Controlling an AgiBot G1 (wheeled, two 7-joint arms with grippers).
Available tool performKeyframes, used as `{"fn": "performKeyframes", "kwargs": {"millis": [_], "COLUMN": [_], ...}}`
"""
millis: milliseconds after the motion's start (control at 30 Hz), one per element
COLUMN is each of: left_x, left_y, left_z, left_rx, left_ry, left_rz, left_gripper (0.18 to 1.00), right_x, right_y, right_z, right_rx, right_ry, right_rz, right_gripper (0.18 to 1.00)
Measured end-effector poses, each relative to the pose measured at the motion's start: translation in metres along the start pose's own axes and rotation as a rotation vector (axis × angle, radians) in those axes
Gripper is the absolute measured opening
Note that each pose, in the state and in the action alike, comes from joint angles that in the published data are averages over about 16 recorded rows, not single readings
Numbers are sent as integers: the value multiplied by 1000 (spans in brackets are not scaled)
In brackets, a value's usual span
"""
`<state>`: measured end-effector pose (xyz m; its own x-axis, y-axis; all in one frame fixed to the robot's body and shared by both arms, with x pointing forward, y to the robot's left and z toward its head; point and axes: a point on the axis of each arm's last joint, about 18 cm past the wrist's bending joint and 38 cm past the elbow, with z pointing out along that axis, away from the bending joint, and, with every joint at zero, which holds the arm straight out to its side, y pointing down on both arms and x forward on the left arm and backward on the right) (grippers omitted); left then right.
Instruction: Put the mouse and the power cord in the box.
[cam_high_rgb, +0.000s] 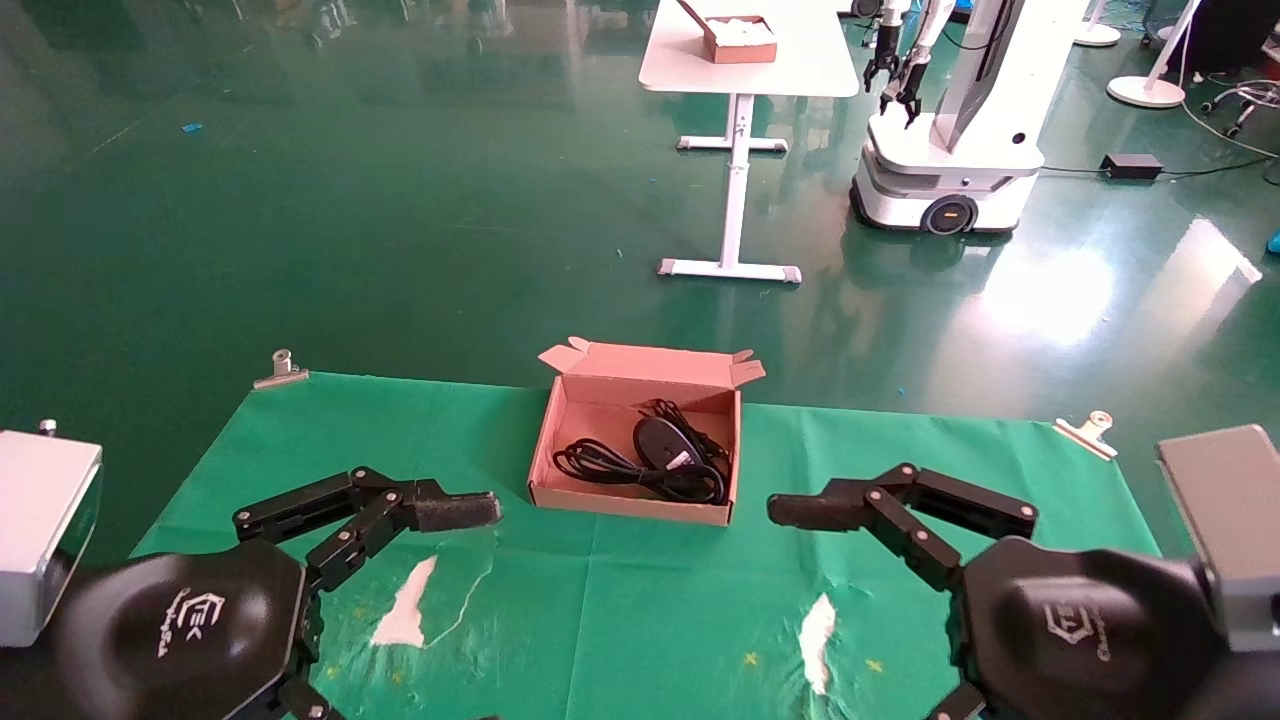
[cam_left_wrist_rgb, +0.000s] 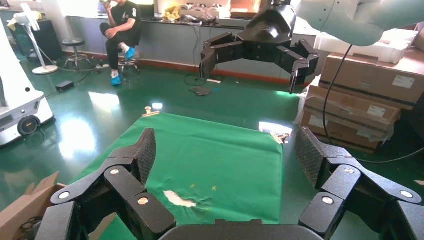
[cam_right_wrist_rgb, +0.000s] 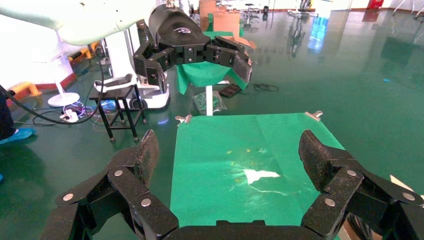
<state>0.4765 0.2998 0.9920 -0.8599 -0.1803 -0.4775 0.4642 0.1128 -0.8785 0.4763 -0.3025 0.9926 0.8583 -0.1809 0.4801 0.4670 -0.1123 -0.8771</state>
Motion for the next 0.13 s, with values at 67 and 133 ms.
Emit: {"fn": "performKeyframes", "kwargs": {"millis": [67,133], "left_x": [0,0], "left_y": [0,0], "left_z": [0,0], "left_rx": [0,0], "left_ry": [0,0], "left_rz": [0,0], "left_gripper": [1001,1001], "right_x": [0,0], "right_y": [0,0], "right_z": [0,0], "right_rx": [0,0], "right_ry": [0,0], "right_rz": [0,0], "right_gripper": [1001,1001]}}
